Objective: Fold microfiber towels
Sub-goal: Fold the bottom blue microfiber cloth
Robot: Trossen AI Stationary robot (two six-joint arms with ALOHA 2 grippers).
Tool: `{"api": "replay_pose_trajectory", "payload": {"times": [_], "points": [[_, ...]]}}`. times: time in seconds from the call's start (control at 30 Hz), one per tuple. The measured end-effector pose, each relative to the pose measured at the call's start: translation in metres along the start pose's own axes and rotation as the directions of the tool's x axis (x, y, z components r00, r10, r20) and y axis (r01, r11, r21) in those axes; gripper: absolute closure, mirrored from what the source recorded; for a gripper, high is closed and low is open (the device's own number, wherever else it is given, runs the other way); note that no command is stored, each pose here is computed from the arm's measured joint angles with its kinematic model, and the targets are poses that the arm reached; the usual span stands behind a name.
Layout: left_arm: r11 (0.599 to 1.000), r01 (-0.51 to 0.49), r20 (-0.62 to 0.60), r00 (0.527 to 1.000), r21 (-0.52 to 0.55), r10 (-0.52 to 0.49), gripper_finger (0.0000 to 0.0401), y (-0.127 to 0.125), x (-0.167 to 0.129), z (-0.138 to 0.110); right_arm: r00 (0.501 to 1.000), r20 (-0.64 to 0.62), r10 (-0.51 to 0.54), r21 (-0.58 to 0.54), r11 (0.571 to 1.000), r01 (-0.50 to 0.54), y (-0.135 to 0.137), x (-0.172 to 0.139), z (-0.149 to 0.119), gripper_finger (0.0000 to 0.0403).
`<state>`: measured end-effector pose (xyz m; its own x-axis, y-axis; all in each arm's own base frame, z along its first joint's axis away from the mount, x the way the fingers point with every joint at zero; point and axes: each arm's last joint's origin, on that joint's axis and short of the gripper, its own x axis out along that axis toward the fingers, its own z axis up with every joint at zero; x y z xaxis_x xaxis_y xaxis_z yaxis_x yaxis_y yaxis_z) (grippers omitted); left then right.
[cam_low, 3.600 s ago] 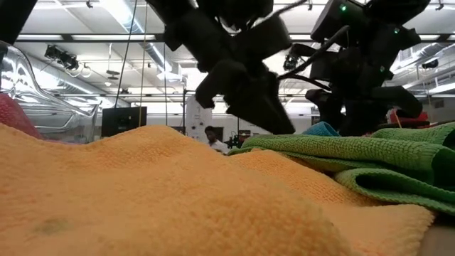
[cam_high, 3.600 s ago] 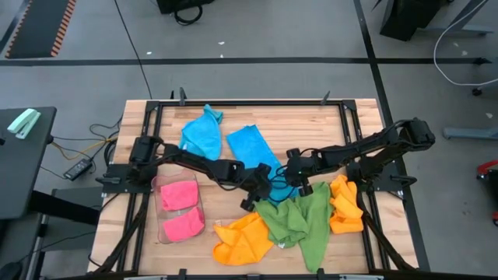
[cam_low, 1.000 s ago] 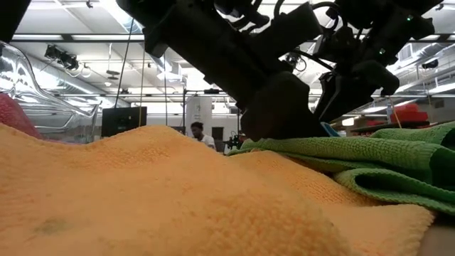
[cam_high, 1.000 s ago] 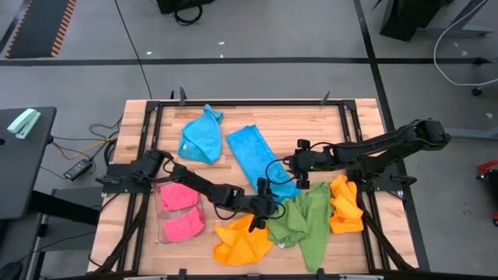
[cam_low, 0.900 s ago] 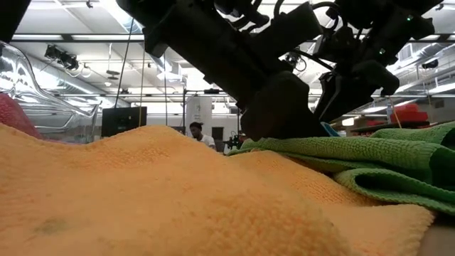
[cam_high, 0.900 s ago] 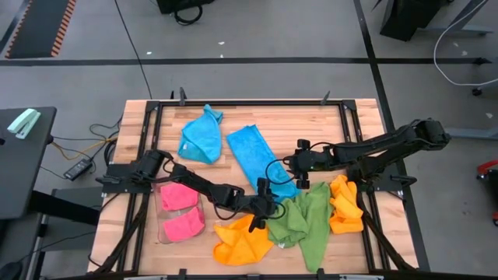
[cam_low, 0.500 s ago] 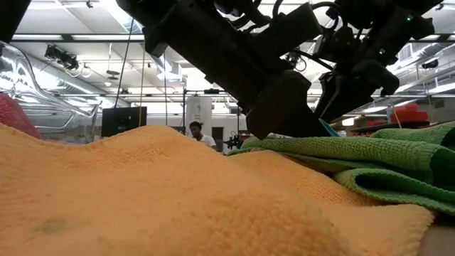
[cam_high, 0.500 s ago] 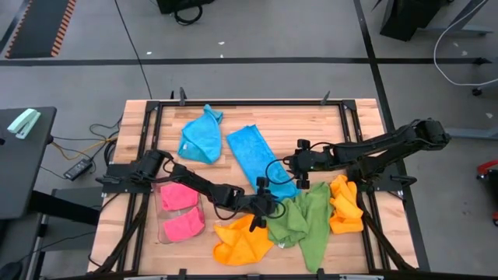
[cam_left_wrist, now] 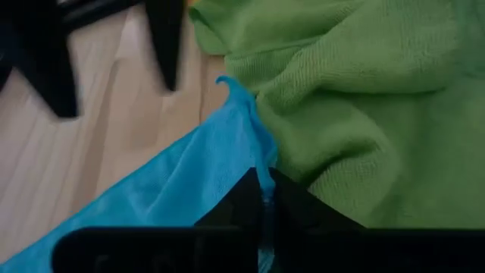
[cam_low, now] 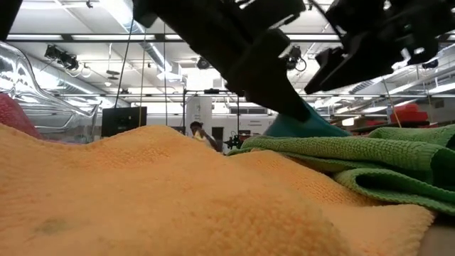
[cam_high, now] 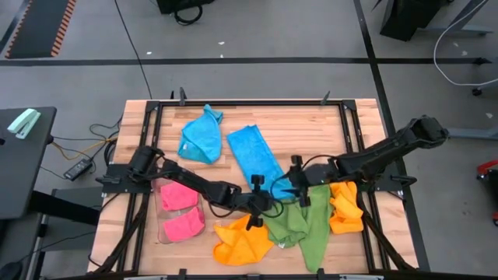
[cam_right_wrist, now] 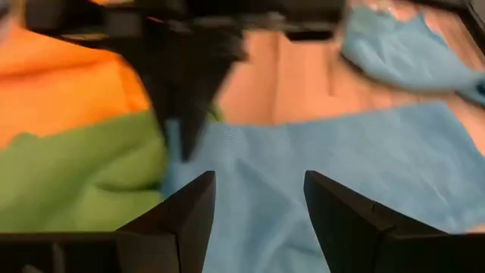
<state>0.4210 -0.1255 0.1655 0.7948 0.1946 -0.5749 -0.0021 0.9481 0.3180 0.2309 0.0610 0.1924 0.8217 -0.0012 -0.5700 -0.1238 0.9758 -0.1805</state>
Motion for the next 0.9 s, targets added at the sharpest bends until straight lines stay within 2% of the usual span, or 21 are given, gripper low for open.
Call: {"api": "replay_pose_trajectory", "payload": {"times": [0.13, 0.33, 0.5, 0.77, 0.9], "points": [[0.998, -0.005, -0.023, 1.000, -0.056, 0.003, 0.0381, 0.006, -0.007, 0.002, 1.000, 0.014, -0.008, -0.032, 0.999, 0.008, 0.015, 0.002, 0.000, 0.0191], [0.996, -0.013, -0.054, 0.999, -0.093, 0.008, 0.0392, 0.010, -0.006, 0.000, 0.999, -0.004, -0.038, -0.076, 0.996, 0.038, 0.036, 0.024, -0.009, 0.0191], [0.992, -0.015, -0.075, 0.997, -0.123, 0.005, 0.0370, 0.009, -0.007, -0.003, 0.995, -0.032, -0.098, -0.089, 0.992, 0.095, 0.043, 0.034, -0.017, 0.0191], [0.989, -0.018, -0.079, 0.997, -0.146, 0.007, 0.0393, 0.010, -0.007, -0.003, 0.995, -0.025, -0.097, -0.079, 0.992, 0.094, 0.050, 0.037, -0.019, 0.0191], [0.987, -0.019, -0.084, 0.996, -0.158, 0.006, 0.0383, 0.009, -0.008, -0.003, 0.995, -0.018, -0.096, -0.083, 0.992, 0.094, 0.055, 0.041, -0.020, 0.0191]]}}
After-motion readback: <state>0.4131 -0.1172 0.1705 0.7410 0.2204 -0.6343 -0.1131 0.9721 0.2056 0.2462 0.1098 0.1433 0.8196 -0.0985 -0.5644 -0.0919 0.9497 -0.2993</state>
